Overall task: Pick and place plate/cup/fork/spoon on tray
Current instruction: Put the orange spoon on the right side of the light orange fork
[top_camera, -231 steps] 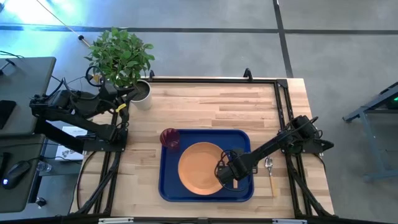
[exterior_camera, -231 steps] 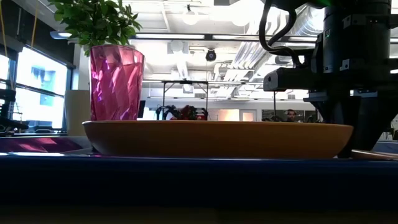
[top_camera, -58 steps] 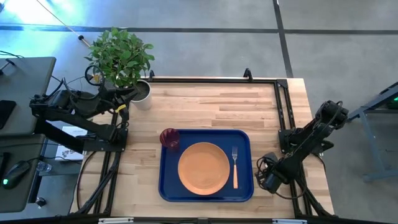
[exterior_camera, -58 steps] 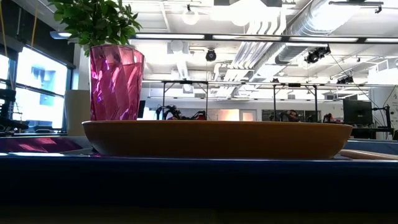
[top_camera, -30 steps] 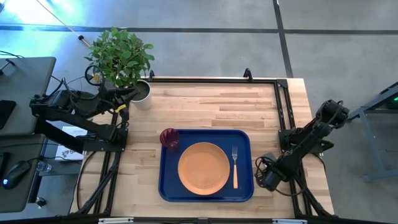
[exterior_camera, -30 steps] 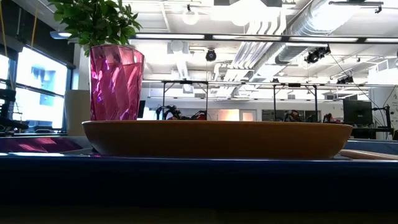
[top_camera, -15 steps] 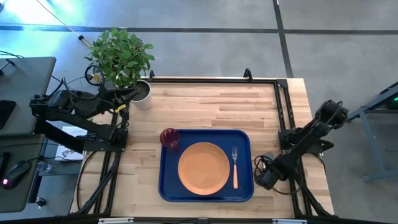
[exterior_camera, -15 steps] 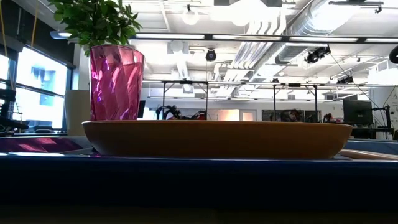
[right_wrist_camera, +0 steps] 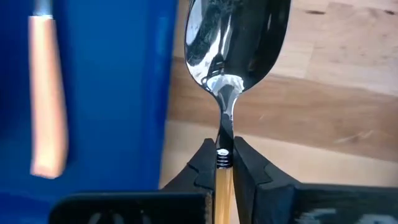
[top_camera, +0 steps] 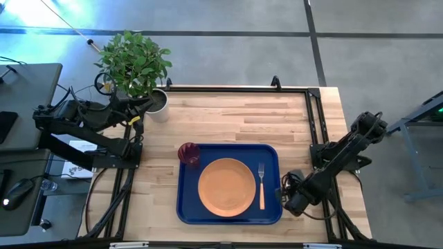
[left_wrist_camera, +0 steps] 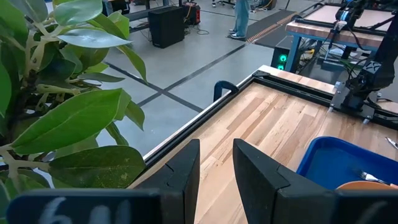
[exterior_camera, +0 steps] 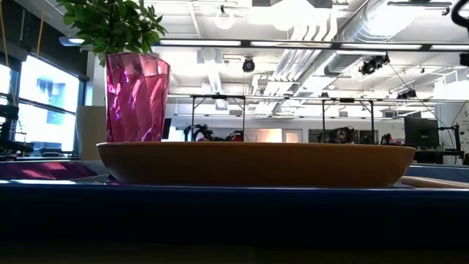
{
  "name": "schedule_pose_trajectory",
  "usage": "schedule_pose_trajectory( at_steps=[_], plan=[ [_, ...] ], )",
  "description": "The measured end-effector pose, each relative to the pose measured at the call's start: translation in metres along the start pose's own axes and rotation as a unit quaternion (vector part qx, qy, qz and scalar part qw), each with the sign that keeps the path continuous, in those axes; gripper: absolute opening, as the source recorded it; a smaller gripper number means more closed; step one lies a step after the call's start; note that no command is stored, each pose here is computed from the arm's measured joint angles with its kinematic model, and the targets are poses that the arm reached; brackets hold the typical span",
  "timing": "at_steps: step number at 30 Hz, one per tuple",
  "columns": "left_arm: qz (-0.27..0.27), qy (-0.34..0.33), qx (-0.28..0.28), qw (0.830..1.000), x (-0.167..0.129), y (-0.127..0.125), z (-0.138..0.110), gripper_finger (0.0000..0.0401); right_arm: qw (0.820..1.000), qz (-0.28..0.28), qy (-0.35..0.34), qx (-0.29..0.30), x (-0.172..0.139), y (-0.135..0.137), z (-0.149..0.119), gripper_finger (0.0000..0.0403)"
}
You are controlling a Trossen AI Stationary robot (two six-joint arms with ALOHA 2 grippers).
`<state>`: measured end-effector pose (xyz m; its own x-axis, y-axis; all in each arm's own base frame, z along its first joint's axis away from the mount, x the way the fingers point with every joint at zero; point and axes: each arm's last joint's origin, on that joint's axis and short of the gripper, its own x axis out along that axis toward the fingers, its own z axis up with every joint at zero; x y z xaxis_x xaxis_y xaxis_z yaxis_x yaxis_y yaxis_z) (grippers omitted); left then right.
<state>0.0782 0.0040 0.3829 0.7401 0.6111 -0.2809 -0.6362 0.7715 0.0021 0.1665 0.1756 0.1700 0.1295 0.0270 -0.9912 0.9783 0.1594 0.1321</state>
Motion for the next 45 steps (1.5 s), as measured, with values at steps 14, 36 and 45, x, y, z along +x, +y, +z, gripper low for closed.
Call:
schedule_pose_trajectory(
  at_steps=[14,36,45],
  plan=[
    [0.000,0.000,0.000,1.000,0.000,0.000,0.000,0.0087,0.997,0.037,-0.032,0.057,-0.038,0.037,0.017,0.0006],
    [0.000,0.000,0.023,1.000,0.000,0.000,0.000,0.0087,0.991,0.046,-0.046,0.114,-0.029,0.057,0.062,0.0007],
    [0.000,0.000,0.045,0.999,0.000,0.000,0.000,0.0087,0.993,0.042,-0.027,0.107,-0.022,0.058,0.071,0.0007]
  ],
)
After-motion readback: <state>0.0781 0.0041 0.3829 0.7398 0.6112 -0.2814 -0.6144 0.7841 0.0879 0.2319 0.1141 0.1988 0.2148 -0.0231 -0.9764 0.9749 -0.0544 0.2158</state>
